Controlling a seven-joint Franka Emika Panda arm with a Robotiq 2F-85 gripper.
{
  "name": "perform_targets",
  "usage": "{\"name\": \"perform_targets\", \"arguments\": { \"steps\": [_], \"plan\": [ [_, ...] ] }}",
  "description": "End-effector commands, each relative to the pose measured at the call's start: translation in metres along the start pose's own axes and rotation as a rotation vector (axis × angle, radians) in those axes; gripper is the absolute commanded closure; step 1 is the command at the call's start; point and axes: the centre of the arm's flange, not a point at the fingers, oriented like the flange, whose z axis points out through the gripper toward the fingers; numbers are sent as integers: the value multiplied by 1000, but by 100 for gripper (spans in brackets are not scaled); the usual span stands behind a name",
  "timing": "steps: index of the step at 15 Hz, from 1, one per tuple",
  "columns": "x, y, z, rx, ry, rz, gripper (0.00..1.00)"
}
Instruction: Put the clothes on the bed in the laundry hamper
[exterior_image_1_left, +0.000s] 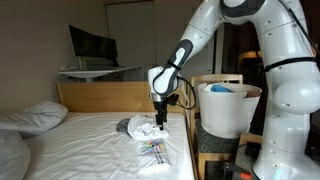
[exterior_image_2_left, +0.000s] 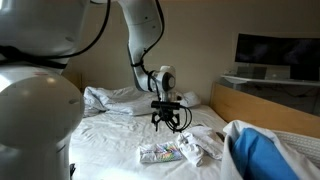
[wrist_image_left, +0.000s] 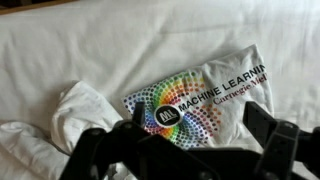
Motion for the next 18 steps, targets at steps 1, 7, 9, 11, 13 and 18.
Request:
{"name": "perform_targets", "arguments": {
  "steps": [1,7,9,11,13,18],
  "plan": [
    [0,1,0,-3,-1,-1,0],
    [18,-37,33,92,-158,-28,0],
    [31,-72,56,120,-188,46,0],
    [48,-108,82,118,-202,172,0],
    [63,-142,104,124,-213,254,0],
    [94,-198,140,73,-214,404,0]
  ]
}}
